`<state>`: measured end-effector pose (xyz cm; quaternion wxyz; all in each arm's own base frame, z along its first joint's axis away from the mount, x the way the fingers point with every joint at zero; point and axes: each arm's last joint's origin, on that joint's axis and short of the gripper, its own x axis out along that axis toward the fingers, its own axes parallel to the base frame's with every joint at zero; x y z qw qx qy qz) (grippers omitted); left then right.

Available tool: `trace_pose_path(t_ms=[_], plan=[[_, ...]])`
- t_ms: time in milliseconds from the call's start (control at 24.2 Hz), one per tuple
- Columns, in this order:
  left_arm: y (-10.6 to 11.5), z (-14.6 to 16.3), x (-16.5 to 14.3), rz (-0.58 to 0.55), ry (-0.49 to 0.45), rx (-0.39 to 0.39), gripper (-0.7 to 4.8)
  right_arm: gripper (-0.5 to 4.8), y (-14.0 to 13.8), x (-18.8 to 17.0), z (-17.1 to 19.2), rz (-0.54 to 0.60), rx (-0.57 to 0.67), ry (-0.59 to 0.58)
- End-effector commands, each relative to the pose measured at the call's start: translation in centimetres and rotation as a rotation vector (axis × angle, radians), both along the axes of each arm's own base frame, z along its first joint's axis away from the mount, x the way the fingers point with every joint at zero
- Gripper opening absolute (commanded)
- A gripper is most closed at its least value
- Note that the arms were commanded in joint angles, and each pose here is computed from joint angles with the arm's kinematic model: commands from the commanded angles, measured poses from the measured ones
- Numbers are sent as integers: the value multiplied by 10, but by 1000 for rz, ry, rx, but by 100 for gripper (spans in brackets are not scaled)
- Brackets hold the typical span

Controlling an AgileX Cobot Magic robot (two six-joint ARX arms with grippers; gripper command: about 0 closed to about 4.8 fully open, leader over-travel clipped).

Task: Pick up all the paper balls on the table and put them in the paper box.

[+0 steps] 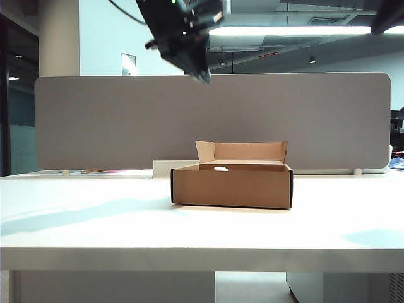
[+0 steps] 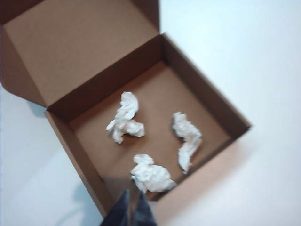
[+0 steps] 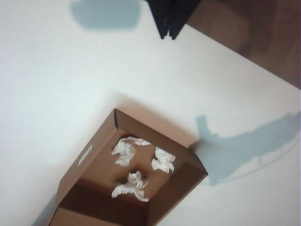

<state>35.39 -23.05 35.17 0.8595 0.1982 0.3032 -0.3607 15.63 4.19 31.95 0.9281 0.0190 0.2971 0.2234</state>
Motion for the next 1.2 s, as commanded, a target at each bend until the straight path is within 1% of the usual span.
trace_pose_path(t_ms=[41,124,206,248,289,330,371,454,536,578,660,784,825,949,1197], plan=[[8,11,-9,-7,6,-5,16,-5,-5,-18,-14,-64,43,-38],[12,14,-16,-8,8,-7,16,-5,-9,-33,-24,-106,72,-78],[17,15,-24,-26,21,-14,16,-5,-11,-43,-29,-121,119,-112],[19,14,-30,-53,36,-33,15,-5,-12,-49,-31,-134,151,-130],[23,12,-39,-99,51,-67,15,-5,-15,-60,-35,-158,208,-148],[25,10,-45,-118,48,-86,5,-5,-16,-66,-38,-163,224,-165],[27,7,-49,-123,37,-95,-5,-5,-17,-71,-40,-165,230,-183],[31,0,-56,-124,29,-99,-6,-5,-20,-77,-44,-199,222,-215],[34,-6,-61,-122,42,-92,-6,-5,-21,-80,-51,-228,212,-231],[37,-13,-66,-121,63,-80,-6,-5,-22,-82,-59,-230,212,-234],[43,-24,-74,-120,86,-67,-6,-5,-22,-82,-73,-228,218,-248],[48,-32,-83,-119,99,-60,-6,-5,-21,-80,-88,-230,243,-260],[51,-35,-88,-119,109,-55,-6,-5,-21,-78,-98,-234,255,-280],[58,-38,-97,-118,112,-54,-6,-5,-20,-73,-114,-228,276,-339],[68,-34,-114,-128,95,-73,-6,-5,-18,-67,-131,-224,290,-382]])
